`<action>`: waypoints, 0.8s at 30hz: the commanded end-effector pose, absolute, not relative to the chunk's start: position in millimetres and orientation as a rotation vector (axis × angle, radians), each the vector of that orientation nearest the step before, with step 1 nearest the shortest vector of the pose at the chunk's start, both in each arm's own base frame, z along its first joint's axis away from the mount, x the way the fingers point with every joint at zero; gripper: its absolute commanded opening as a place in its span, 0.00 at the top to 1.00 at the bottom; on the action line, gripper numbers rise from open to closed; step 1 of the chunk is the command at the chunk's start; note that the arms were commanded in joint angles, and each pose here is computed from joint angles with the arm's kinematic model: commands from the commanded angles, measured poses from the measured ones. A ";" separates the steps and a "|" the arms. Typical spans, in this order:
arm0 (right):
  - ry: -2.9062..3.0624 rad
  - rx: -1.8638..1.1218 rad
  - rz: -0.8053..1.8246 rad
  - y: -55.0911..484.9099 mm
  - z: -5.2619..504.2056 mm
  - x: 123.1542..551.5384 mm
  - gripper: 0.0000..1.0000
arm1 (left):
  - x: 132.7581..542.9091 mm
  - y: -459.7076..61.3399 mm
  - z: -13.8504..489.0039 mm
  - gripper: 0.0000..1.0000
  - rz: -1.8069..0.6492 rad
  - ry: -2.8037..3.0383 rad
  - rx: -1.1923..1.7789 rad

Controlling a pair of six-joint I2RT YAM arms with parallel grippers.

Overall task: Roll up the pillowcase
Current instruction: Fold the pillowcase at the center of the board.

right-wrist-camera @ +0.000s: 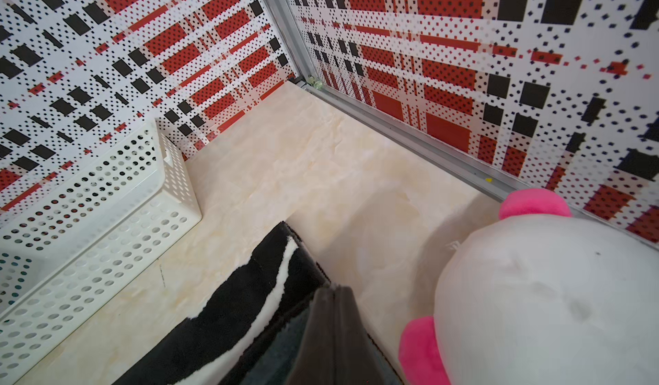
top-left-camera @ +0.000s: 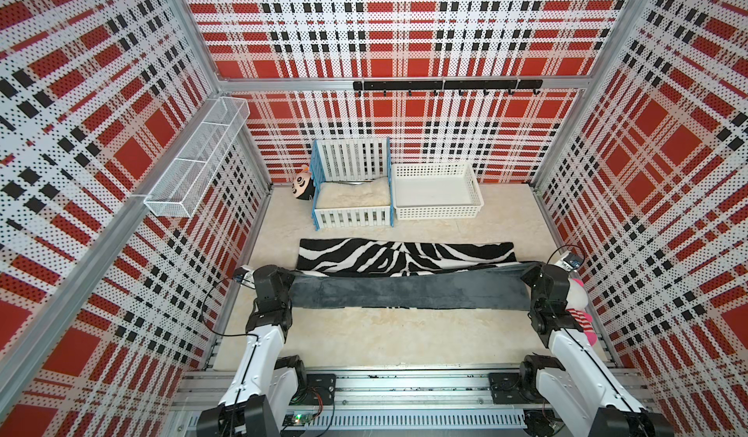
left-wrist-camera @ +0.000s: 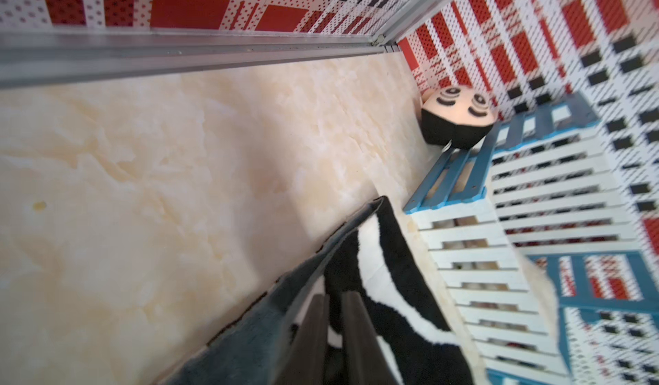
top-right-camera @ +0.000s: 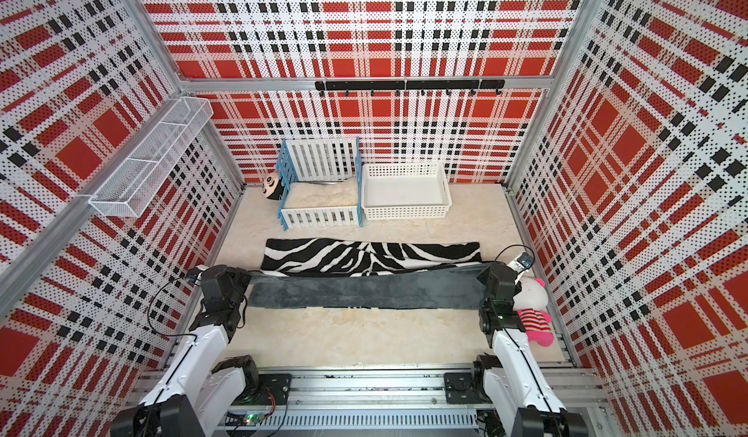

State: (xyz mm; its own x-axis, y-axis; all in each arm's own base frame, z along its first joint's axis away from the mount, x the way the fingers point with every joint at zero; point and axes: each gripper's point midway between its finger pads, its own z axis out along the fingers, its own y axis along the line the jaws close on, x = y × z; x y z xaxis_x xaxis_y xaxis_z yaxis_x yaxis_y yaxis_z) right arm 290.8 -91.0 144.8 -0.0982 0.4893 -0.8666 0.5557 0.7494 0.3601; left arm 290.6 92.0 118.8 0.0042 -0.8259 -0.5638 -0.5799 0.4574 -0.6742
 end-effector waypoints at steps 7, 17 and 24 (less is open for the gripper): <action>1.729 0.904 -0.105 -99.9 155.9 273.5 0.32 | 274.6 87.4 134.1 0.41 -0.256 1.656 -1.239; 1.951 0.798 -0.031 -76.7 158.3 295.5 0.30 | 282.4 80.8 133.7 0.49 -0.241 1.720 -1.199; 2.152 0.822 -0.025 -67.6 130.5 301.6 0.34 | 274.3 61.0 80.4 0.56 -0.206 2.045 -1.244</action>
State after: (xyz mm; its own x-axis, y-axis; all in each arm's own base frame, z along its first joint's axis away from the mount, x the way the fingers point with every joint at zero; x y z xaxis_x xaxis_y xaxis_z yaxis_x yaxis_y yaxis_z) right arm 311.3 -72.7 145.3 -0.3765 0.5388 -0.7536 0.5571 0.7816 0.2805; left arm 283.3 70.8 95.0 -0.1641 -0.8253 -0.5403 -0.6792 0.4918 -0.5448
